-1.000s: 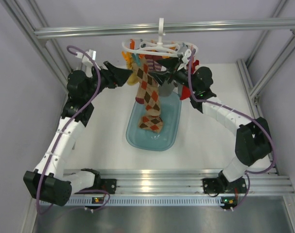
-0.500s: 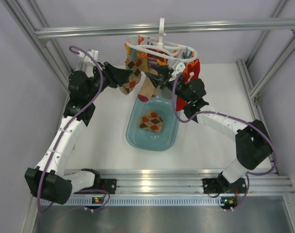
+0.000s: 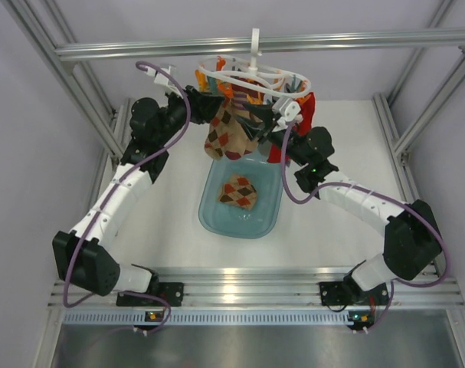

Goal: Clip the socks to the hanger
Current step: Open the clamp at the hanger.

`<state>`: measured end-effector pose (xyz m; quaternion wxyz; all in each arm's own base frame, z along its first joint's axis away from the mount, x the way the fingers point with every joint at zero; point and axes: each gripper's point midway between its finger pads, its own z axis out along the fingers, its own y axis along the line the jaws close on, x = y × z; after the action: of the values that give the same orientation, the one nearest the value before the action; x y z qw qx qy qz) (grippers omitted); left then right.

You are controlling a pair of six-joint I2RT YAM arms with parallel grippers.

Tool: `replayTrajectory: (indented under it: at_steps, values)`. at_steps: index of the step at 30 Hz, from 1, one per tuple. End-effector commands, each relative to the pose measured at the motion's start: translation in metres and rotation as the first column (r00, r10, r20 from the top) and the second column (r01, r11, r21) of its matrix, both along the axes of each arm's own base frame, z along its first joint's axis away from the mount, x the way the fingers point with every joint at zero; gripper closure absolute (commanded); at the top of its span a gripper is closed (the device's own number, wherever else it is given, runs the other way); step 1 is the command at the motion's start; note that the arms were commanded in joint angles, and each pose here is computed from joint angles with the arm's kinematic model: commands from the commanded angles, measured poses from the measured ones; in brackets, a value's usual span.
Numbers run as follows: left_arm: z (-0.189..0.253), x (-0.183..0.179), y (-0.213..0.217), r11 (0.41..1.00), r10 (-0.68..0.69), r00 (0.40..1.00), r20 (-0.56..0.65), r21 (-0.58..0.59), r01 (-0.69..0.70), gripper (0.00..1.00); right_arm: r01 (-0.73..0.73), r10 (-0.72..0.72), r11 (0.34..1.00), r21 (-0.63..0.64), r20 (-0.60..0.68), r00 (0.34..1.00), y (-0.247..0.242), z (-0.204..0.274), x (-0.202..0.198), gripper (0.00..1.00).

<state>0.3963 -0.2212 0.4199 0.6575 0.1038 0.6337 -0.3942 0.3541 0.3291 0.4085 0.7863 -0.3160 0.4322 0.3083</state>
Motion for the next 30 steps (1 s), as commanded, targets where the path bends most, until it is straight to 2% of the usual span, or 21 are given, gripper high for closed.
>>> replayTrajectory:
  at_steps: [1, 10, 21, 24, 30]
  values:
    - [0.036, 0.007, 0.003, 0.998, 0.04, 0.996, 0.076, -0.05, -0.036, 0.43, 0.008, -0.008, 1.0, 0.013, 0.033, 0.999, -0.005, 0.015, -0.007, 0.59]
    - [0.041, 0.032, 0.001, 0.991, 0.093, 0.994, 0.053, -0.097, -0.088, 0.43, 0.011, -0.011, 1.0, 0.01, 0.027, 1.0, -0.004, 0.013, -0.005, 0.59]
    - [0.043, 0.049, -0.007, 0.991, 0.084, 0.995, 0.05, -0.109, -0.078, 0.46, 0.02, -0.021, 1.0, 0.014, 0.024, 0.999, -0.003, 0.015, 0.0, 0.58]
    - [0.041, 0.05, -0.007, 0.991, 0.083, 0.995, 0.045, -0.108, -0.078, 0.51, 0.025, -0.025, 1.0, 0.015, 0.024, 0.999, -0.003, 0.016, 0.002, 0.57]
    - [0.042, 0.045, -0.011, 0.993, 0.046, 0.998, 0.033, -0.111, -0.042, 0.71, 0.035, -0.036, 0.999, 0.015, 0.029, 0.999, -0.001, 0.017, 0.006, 0.56]
